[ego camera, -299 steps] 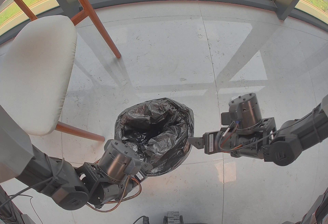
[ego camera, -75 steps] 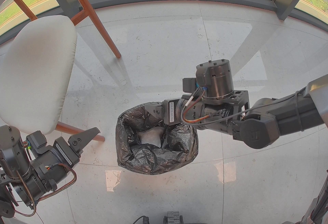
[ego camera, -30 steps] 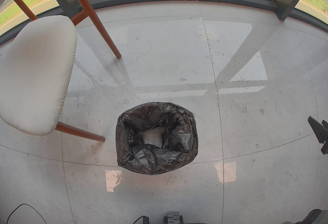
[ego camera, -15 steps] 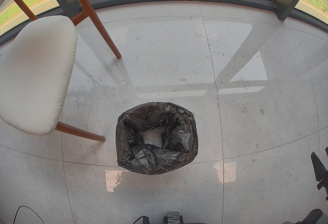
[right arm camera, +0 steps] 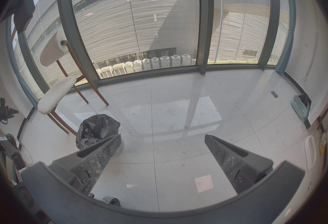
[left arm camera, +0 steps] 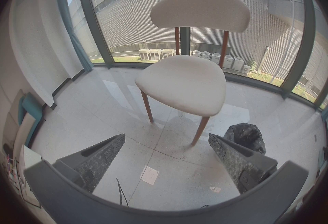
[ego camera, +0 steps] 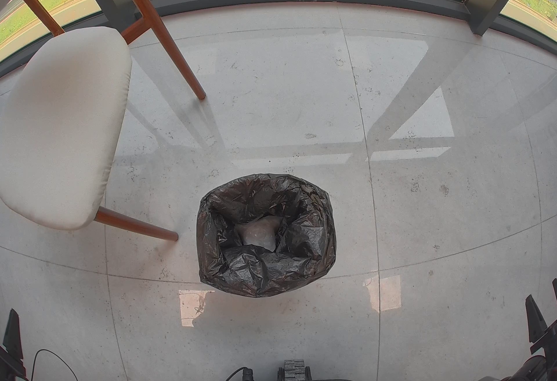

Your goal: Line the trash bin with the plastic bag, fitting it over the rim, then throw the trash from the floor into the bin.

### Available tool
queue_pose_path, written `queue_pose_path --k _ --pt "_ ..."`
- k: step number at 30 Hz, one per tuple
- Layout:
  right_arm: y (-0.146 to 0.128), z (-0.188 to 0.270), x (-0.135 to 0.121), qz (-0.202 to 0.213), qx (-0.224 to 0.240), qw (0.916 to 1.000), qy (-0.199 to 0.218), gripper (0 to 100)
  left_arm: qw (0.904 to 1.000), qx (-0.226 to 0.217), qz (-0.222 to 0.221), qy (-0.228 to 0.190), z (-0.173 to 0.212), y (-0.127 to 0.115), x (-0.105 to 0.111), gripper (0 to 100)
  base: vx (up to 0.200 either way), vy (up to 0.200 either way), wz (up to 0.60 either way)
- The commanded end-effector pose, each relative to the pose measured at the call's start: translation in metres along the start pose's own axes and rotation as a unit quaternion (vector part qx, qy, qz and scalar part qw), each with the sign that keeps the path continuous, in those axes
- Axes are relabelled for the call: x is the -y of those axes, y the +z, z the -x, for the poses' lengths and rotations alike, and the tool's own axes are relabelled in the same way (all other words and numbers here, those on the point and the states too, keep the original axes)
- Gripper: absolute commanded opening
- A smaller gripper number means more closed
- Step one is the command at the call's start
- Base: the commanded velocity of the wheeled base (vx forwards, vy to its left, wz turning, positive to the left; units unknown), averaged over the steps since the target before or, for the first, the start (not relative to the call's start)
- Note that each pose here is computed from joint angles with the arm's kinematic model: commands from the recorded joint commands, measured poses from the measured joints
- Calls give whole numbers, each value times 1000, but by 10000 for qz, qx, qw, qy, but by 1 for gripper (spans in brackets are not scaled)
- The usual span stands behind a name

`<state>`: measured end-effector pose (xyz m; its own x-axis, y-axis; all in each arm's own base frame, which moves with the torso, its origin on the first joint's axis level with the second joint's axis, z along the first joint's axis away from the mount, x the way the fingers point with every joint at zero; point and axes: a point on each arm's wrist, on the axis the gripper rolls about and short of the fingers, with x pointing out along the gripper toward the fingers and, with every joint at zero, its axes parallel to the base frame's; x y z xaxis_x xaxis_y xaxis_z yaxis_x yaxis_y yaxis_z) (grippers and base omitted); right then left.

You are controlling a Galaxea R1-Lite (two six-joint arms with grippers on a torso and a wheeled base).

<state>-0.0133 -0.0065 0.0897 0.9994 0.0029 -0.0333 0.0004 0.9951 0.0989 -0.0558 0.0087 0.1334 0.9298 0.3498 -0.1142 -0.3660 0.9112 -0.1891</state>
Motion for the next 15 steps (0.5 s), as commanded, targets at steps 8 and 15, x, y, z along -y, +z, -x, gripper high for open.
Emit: queue_pose_path --k 8,15 --pt "-8 2 -1 392 -64 9984 403 100 9919 -540 -807 -816 -16 -44 0 100 0 0 0" --pt "-14 3 -2 521 -446 9940 857 100 9671 -609 -1247 -2133 -15 -45 6 100 0 0 0"
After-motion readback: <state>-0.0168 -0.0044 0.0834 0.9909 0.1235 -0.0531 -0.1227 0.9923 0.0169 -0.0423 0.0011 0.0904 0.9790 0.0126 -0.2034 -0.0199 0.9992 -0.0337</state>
